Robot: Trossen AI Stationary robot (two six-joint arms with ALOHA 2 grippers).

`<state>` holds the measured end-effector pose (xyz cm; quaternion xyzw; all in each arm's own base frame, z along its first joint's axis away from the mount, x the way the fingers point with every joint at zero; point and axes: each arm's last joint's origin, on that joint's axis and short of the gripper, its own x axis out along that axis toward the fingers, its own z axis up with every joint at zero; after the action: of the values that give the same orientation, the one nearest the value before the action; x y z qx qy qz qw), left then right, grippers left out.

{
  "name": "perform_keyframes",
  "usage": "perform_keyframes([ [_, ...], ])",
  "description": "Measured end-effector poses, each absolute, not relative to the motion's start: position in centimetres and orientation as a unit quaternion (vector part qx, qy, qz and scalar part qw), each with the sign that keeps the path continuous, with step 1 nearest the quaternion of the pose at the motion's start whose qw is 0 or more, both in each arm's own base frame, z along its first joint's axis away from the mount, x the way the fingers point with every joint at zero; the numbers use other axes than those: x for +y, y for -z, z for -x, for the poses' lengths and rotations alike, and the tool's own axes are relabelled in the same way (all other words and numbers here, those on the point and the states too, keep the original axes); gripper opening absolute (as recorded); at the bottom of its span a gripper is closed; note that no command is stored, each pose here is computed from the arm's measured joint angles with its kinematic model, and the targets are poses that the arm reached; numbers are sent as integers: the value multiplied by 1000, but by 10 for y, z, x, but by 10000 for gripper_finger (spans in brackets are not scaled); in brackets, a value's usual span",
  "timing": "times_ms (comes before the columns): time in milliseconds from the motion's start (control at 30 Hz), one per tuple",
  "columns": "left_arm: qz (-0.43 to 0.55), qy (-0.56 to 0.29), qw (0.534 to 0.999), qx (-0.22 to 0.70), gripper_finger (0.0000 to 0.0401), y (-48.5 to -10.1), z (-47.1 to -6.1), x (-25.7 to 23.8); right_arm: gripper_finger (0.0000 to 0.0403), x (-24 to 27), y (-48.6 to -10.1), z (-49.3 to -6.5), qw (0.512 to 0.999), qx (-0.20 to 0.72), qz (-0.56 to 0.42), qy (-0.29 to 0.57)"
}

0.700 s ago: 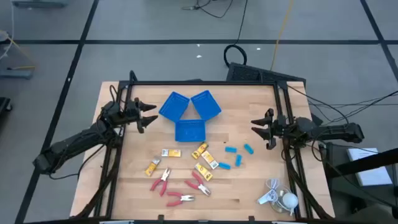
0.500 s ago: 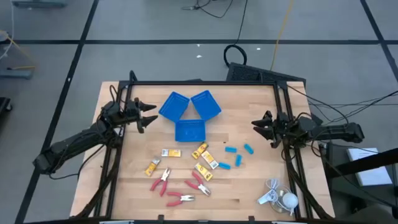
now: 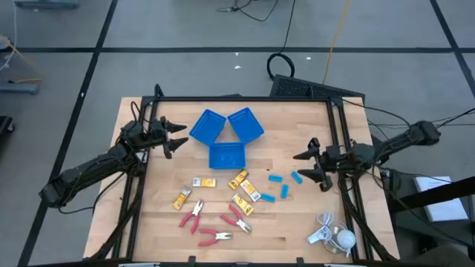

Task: Pick & Place School Supplies
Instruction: Put the blue eraser into the top right blue bin

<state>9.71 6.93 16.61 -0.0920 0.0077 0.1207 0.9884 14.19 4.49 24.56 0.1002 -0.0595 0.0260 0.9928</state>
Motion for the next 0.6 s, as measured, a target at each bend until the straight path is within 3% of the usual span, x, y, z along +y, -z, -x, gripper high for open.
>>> perform_keyframes([
  [133, 92, -121, 988, 7, 294, -166, -97, 69, 274, 56, -259, -162, 985, 129, -60, 96],
  [233, 92, -122, 988, 7, 294, -166, -97, 69, 280, 61, -265, -172, 958, 220, -77, 168],
  [600, 92, -121, 988, 8, 294, -166, -97, 69, 280, 74, -192, -194, 820, 466, -167, 288],
])
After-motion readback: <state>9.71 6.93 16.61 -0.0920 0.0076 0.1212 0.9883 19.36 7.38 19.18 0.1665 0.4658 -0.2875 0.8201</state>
